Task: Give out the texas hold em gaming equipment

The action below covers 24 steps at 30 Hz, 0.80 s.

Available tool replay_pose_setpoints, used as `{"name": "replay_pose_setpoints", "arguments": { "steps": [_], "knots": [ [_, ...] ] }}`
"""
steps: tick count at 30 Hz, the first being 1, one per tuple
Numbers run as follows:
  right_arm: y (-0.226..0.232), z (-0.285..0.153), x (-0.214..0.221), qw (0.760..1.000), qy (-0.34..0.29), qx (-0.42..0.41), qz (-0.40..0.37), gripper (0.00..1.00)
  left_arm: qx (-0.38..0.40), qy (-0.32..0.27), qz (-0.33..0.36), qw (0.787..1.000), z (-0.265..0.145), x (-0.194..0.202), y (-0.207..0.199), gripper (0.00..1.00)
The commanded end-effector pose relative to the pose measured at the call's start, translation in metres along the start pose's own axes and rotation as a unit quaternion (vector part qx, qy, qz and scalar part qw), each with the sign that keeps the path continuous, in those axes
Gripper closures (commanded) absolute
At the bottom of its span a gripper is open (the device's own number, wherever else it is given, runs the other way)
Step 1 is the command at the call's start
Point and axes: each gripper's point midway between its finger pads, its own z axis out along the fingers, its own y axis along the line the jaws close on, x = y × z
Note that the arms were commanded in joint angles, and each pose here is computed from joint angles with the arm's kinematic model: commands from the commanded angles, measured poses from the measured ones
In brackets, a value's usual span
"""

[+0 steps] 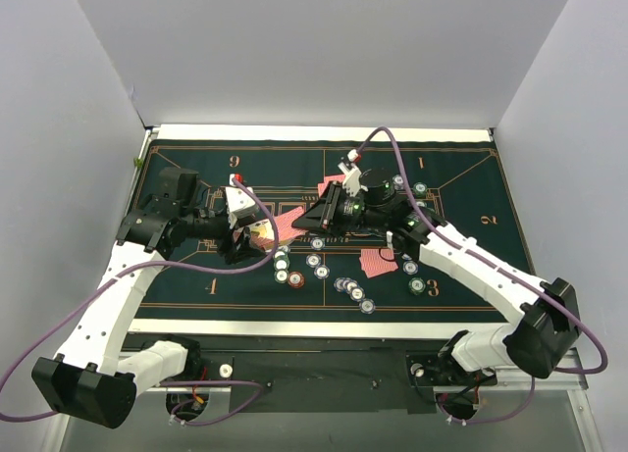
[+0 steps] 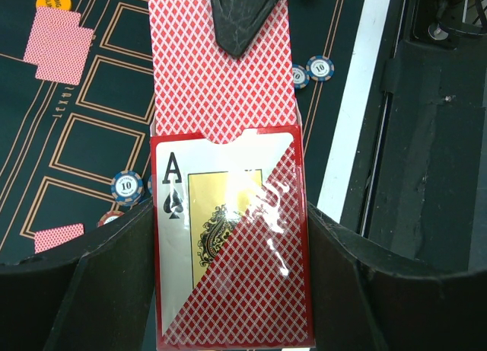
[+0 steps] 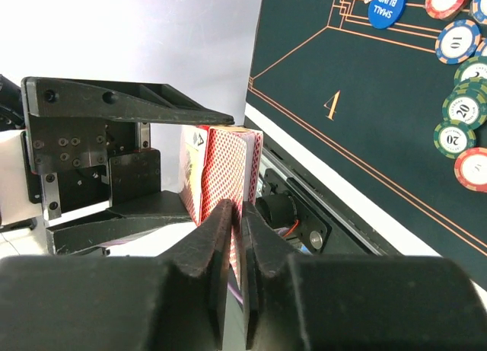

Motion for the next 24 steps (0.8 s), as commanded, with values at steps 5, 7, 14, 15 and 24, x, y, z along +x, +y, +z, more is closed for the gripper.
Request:
{"name": "replay_pose_setpoints", "arguments": {
  "steps": [5,7,14,15,24],
  "knots": [
    [0.022,-0.018,-0.01,0.999,-0.021,-0.029,-0.011,1.0,0.003,-0.037,0.039,0.999,-0.007,-0.025,-0.005,0.58],
    [0.019,-0.018,-0.011,0.999,-0.021,-0.026,-0.009,1.0,0.003,-0.036,0.037,0.999,-0.007,-0.025,-0.004,0.58],
    [0.013,-0.029,-0.017,0.999,-0.029,-0.018,-0.012,1.0,0.003,-0.034,0.037,0.999,-0.006,-0.023,-0.004,0.58],
    [0.014,-0.032,-0.018,0.999,-0.029,-0.02,-0.015,1.0,0.003,-0.034,0.037,0.999,-0.006,-0.023,-0.004,0.58],
    [0.012,-0.062,-0.045,0.998,-0.056,-0.01,-0.021,1.0,0.003,-0.03,0.034,0.999,-0.005,-0.021,-0.004,0.59]
  ]
}}
